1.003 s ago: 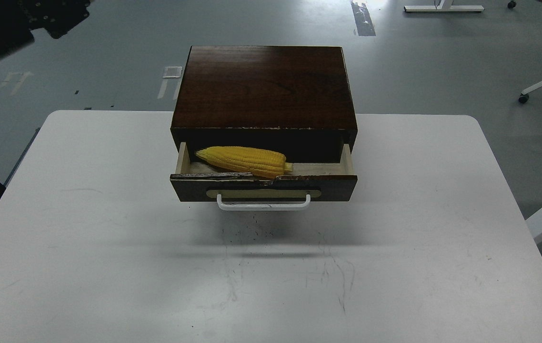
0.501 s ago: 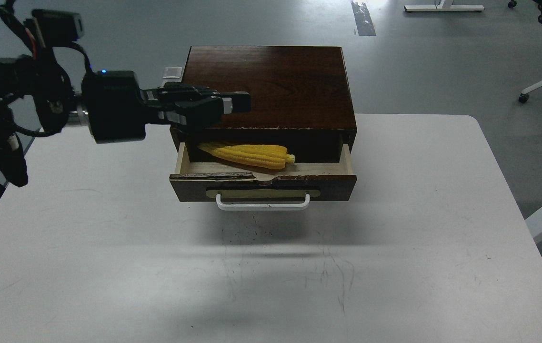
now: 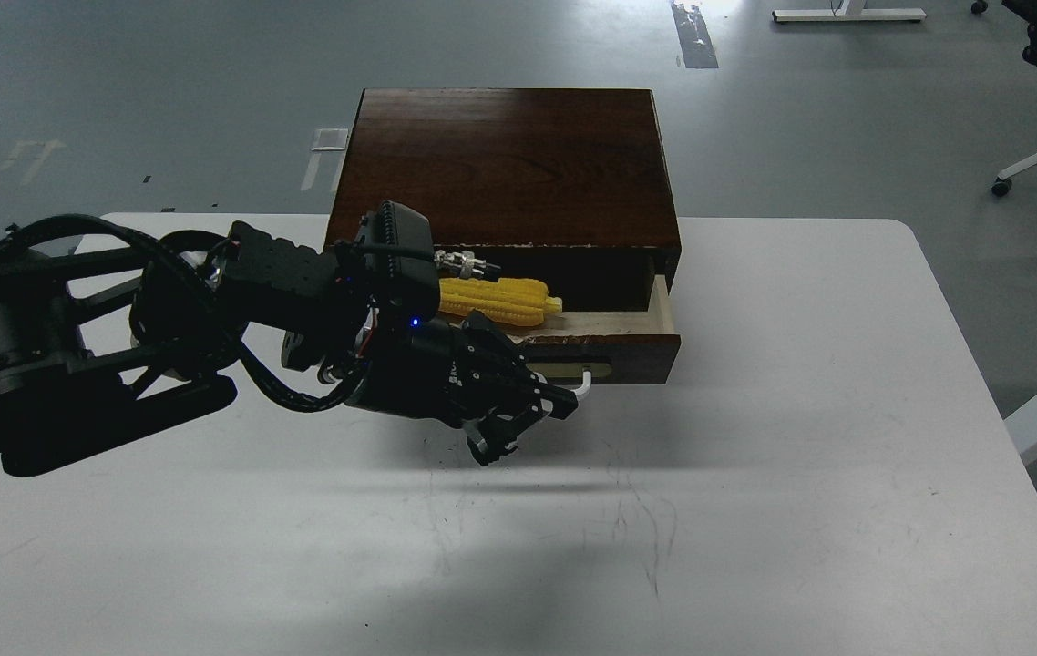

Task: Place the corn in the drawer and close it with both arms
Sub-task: 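Push the drawer front with the left gripper into the box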

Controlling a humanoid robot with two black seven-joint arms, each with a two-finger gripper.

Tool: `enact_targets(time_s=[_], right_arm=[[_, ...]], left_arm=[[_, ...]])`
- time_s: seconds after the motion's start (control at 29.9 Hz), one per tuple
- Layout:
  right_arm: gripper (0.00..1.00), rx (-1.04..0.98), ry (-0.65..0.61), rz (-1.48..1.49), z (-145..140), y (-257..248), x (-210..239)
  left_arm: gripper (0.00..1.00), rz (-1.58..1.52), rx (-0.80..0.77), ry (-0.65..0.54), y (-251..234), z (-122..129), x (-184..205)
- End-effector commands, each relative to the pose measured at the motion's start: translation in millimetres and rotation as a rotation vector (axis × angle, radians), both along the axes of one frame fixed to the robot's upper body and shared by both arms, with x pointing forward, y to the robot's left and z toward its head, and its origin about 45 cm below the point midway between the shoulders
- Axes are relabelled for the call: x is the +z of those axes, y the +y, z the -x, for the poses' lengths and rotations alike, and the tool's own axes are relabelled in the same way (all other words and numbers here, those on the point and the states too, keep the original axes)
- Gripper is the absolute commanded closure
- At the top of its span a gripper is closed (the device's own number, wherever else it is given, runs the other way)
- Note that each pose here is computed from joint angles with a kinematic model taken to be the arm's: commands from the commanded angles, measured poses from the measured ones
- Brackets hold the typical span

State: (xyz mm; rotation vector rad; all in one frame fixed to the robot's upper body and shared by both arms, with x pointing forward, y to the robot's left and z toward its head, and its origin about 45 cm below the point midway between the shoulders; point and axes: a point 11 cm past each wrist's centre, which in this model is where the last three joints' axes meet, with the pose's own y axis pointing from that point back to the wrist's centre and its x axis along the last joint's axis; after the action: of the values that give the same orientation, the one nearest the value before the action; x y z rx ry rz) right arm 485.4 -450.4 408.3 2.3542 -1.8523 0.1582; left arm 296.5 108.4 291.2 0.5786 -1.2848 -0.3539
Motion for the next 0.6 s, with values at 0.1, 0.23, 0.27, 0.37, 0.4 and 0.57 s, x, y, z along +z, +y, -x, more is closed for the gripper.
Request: enact_targets(time_s=[0.1, 0.23, 0.27, 0.37, 0.4, 0.57], right_arm=[[0.00, -0.016, 0.042, -0.055, 6.0, -6.7, -25.7], [0.00, -0.027, 0.037, -0.136, 9.8, -11.5, -32.4], [0.00, -0.031, 0.039, -0.142, 10.8, -13.1, -34.2], [0.00, -0.038, 0.042, -0.155, 12.6, -15.7, -38.3], [0.00, -0.038, 0.041, -0.155, 12.6, -15.7, -38.2], [0.00, -0.047, 0.029, -0.161, 14.0, -20.1, -34.1]], left_arm=[[1.00, -0.066, 0.035, -0.029, 12.8, -11.8, -16.3], [1.00, -0.124, 0.028, -0.045, 18.3, -12.1, -30.2], [1.00, -0.130, 0.026, -0.047, 18.7, -11.9, -32.0], [1.00, -0.139, 0.025, -0.049, 19.1, -12.1, -34.5], [1.00, -0.141, 0.029, -0.049, 19.9, -13.3, -34.9], [1.00, -0.151, 0.059, -0.044, 25.4, -20.8, -38.9]])
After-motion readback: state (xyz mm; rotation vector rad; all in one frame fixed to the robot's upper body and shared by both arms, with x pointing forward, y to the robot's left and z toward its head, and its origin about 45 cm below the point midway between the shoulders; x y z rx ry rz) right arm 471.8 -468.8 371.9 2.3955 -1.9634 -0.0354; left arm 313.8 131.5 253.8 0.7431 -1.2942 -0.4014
